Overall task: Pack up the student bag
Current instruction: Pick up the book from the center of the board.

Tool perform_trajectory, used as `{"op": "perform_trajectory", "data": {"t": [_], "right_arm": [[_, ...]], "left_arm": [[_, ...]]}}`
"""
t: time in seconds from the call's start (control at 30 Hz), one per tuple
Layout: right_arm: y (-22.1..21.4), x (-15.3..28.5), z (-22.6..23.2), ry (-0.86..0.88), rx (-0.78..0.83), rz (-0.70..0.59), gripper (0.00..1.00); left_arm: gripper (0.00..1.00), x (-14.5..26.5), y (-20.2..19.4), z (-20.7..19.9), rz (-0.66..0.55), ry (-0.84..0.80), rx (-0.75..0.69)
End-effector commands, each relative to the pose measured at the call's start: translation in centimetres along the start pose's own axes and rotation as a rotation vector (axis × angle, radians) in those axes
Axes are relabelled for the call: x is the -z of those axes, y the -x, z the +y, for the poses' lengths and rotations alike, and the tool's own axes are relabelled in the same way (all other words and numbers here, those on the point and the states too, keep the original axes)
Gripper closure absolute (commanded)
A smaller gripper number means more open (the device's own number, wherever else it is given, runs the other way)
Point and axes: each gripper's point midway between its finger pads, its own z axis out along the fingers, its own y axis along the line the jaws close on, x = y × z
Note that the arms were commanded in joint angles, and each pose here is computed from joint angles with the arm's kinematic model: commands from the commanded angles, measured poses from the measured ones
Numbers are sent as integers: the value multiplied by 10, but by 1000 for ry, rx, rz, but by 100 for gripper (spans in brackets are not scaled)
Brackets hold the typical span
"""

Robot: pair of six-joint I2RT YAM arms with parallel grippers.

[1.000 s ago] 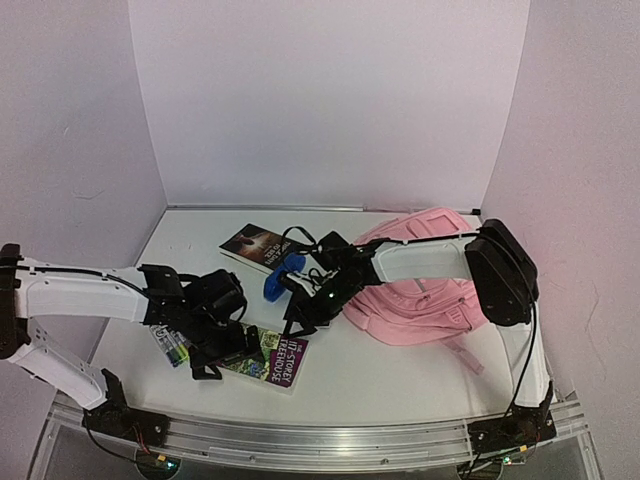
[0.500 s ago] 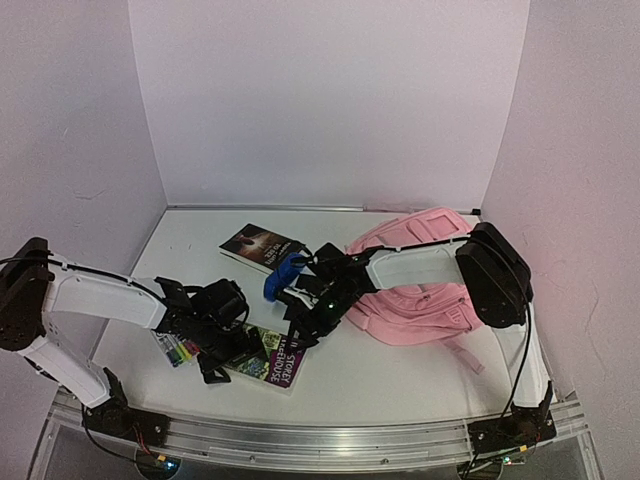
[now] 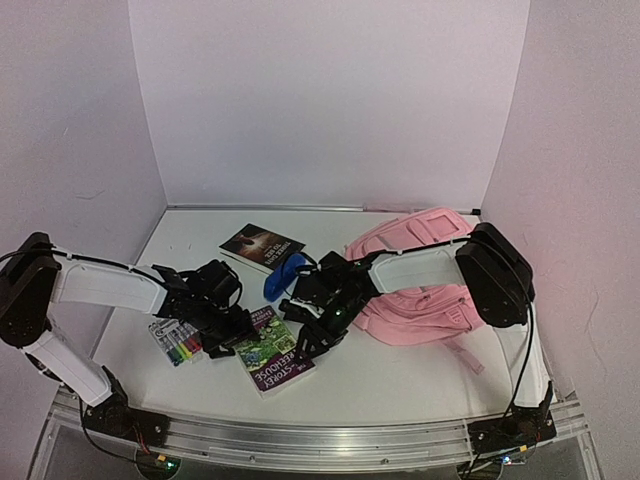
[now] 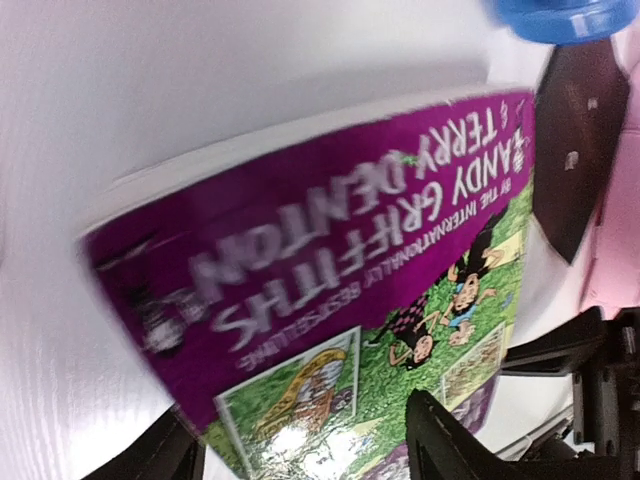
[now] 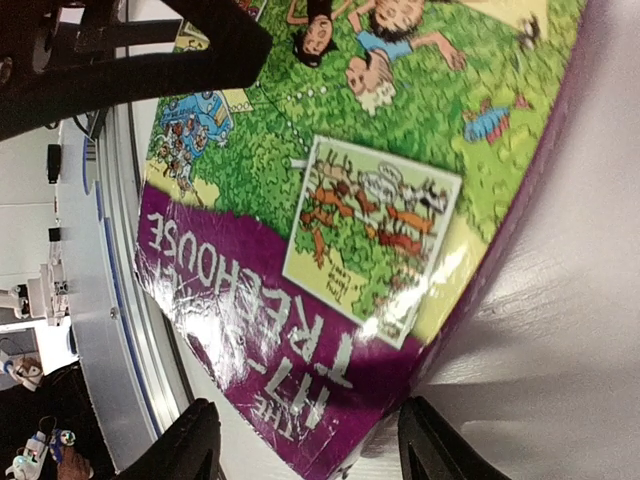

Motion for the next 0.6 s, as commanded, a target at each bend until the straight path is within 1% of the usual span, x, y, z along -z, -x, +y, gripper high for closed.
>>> {"op": "perform_trajectory", "data": {"t": [0.0,0.13,0.2,0.27,0.33,0.43,0.53,0.57], "right_arm": [[6,1,-11,-116,16,-22,39],[10,-7,-11,-116,22,-19,40],[12,-9,-11,-114,25,-21,41],[15,-9,-9,-111,32,-28,42],[17,-8,-9,-113,37,-33,42],[19,-7,-8,-113,41,-38,42],[23,-6,-6,-113,17,-49,42],[23,-5,-5,-111,17,-51,42]], "left_arm": [[43,27,19,-70,-79,-268,-107],[58,35,20,-104,-75,-357,-216],[64,42,20,-120,-89,-393,-268],[69,48,20,-130,-93,-425,-286],[71,51,19,-135,-92,-447,-295],[70,52,17,-135,-84,-455,-299],[62,41,15,-127,-57,-425,-270],[61,36,15,-123,-53,-406,-252]]}}
